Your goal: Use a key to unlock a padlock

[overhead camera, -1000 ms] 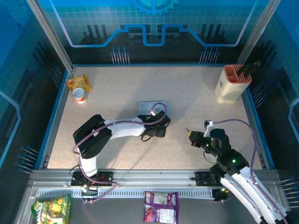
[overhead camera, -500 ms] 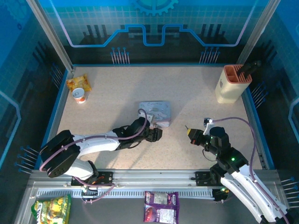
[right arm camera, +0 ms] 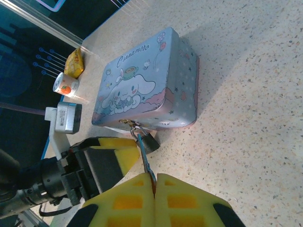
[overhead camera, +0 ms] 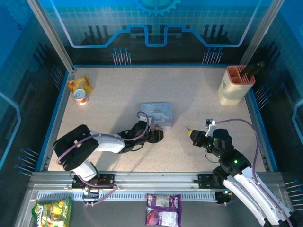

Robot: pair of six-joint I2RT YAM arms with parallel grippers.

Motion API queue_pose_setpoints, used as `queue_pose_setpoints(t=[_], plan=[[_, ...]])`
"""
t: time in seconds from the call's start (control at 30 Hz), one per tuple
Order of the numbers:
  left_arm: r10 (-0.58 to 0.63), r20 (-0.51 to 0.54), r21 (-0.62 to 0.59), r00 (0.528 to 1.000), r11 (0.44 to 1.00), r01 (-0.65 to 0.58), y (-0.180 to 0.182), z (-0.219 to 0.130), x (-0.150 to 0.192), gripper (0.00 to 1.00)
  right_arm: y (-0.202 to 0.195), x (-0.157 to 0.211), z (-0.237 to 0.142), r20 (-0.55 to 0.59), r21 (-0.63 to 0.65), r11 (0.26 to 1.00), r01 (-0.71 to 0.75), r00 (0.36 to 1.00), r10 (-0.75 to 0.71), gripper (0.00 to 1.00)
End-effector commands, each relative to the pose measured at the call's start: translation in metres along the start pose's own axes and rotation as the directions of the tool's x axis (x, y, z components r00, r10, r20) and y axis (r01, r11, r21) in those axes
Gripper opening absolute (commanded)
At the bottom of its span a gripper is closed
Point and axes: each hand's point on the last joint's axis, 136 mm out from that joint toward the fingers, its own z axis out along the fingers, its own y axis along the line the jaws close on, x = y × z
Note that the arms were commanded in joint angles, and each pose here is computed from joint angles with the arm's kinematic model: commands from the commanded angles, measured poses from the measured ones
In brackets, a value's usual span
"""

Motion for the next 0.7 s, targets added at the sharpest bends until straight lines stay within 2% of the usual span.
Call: queue_pose_setpoints(t=[0.0, 0.23, 0.67], plan=[[-0.057, 0.058, -0.018, 0.997, 0.998, 0.058, 0.007, 0.010, -0.008, 0.66, 0.002, -0.003, 0.000, 0.019, -0.020, 1.000, -0.014, 1.000, 0.015, 0.00], [-0.074, 0.090, -0.041, 0.993, 0.996, 0.078, 0.009, 0.034, -0.020, 0.54, 0.003, -0.003, -0.001, 0.013, -0.025, 1.000, -0.003, 1.000, 0.003, 0.00], [-0.055, 0.060, -0.045, 0.997, 0.997, 0.058, -0.009, 0.054, -0.036, 0.34, -0.004, 0.004, 0.001, -0.005, -0.007, 1.000, -0.014, 1.000, 0.014, 0.00]])
